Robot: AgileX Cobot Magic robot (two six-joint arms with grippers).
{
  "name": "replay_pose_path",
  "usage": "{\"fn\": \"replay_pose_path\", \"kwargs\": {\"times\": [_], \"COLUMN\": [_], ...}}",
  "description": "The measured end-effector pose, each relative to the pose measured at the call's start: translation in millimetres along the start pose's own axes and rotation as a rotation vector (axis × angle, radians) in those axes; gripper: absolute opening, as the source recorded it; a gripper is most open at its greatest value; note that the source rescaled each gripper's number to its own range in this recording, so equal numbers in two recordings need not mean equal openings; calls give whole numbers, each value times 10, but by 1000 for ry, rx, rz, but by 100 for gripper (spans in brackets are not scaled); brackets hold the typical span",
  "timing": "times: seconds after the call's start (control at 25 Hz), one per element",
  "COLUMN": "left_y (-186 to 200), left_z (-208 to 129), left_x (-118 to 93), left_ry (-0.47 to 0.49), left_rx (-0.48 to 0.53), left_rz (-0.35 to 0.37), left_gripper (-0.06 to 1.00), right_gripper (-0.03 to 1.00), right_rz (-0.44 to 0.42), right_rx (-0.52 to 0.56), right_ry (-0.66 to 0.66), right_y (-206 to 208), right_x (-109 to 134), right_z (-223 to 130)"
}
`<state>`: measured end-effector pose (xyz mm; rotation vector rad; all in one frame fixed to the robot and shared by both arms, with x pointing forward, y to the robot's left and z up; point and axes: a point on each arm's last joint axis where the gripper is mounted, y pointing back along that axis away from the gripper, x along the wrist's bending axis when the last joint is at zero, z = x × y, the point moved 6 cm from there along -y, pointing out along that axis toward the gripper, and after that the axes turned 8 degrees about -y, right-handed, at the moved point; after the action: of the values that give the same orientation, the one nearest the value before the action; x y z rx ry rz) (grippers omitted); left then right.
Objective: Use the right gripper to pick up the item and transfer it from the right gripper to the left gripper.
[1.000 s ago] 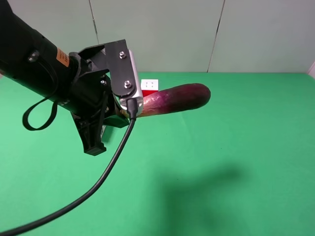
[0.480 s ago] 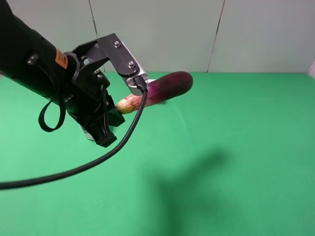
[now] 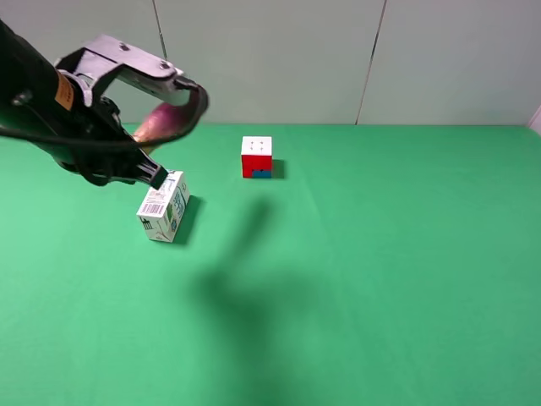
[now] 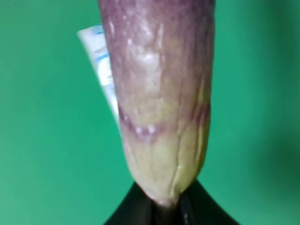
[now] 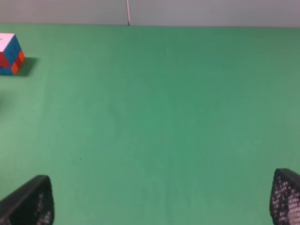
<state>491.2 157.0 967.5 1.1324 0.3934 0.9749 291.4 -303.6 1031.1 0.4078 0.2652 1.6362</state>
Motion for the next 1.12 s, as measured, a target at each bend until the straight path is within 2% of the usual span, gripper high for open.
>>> {"fn": "replay_pose_path", "kwargs": {"times": [0.16,0.4,0.64,0.84,0.92,1.12], "left_y": [-23,-52,-69,-231,-327,-434], "left_z": [-42,-143,-305,-546,-703,-950], "left_x": [198,528,874,845,818,856], "left_ry": [116,225,265,167,176,212], "left_rx": [17,45,83,111,119,135], "left_rz": [38,91,134,67,44,51], "left_gripper": [0,0,0,0,0,0], "right_gripper": [100,100,100,100,100,100], "right_rz": [1,2,2,2,2,2], "right_rx": [0,1,1,1,1,1], "right_ry": [-1,-1,-1,-1,-1,-1], "right_y": [0,0,0,0,0,0], "right_x": [2,3,3,3,3,3], "right_z": [-1,-1,-1,-1,-1,-1]}}
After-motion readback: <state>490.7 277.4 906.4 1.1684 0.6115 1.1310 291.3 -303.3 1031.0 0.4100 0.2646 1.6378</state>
